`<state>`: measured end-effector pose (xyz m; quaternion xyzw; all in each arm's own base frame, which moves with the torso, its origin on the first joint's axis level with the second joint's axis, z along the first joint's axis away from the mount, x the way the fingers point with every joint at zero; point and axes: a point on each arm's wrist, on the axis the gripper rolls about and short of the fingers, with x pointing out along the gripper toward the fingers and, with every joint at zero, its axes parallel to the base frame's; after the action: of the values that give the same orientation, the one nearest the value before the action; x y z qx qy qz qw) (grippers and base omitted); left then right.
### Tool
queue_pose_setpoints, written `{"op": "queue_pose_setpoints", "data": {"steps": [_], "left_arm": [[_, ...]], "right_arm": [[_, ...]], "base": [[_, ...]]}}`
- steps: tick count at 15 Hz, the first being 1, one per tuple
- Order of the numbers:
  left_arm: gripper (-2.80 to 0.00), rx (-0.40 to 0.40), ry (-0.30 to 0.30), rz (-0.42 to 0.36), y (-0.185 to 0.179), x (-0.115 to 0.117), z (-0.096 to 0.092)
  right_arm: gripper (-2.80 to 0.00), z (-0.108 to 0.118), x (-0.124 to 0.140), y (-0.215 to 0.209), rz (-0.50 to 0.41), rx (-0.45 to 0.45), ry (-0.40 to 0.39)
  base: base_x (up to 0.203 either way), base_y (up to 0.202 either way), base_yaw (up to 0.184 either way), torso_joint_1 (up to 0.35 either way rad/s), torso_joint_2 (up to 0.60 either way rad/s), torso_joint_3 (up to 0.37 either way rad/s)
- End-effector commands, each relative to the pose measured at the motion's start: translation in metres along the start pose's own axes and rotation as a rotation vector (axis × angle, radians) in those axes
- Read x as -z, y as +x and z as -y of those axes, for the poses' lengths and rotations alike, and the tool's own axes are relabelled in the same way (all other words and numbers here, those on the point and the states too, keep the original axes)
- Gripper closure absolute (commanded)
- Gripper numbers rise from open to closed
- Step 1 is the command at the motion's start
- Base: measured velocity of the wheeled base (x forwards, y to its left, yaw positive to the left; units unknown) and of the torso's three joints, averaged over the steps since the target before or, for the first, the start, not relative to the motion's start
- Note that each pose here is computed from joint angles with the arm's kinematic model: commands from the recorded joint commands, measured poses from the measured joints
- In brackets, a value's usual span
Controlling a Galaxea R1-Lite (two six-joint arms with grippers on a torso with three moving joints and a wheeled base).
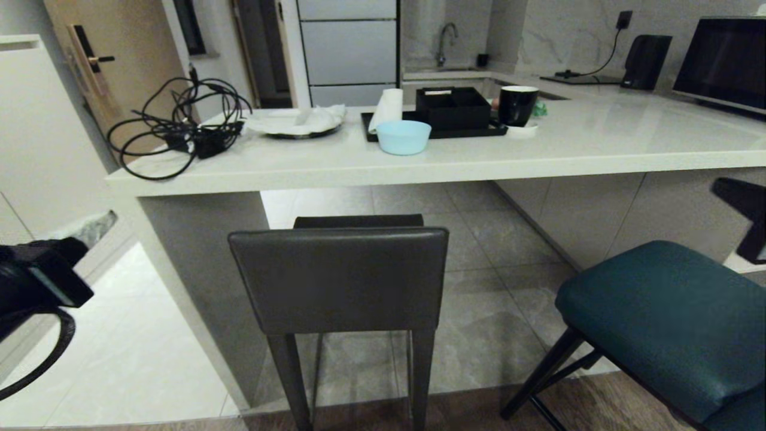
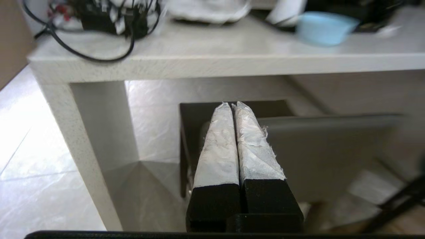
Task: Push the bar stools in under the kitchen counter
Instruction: Push the blue chair back under the dining table
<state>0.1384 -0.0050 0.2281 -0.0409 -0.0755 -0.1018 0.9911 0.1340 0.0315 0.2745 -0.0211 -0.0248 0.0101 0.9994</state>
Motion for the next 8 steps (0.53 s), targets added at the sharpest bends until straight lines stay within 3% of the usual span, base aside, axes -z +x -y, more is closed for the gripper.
{"op": "queue_pose_setpoints", "data": {"steps": [1, 5, 8], "left_arm": [[0.00, 0.018, 0.015, 0.094, -0.076, -0.028, 0.018], [0.00, -0.020, 0.057, 0.118, -0.150, -0.025, 0.032], [0.00, 0.022, 0.120, 0.070, -0.192, 0.019, 0.037]], "right_arm": [[0.00, 0.027, -0.015, -0.073, 0.180, 0.131, -0.014], [0.00, 0.034, 0.001, -0.155, 0.231, 0.262, -0.056], [0.00, 0.031, 0.032, -0.203, 0.243, 0.253, -0.074]], "base": [[0.000, 0.000, 0.000, 0.000, 0.00, 0.000], [0.000, 0.000, 0.000, 0.000, 0.00, 0.000], [0.000, 0.000, 0.000, 0.000, 0.00, 0.000]]}}
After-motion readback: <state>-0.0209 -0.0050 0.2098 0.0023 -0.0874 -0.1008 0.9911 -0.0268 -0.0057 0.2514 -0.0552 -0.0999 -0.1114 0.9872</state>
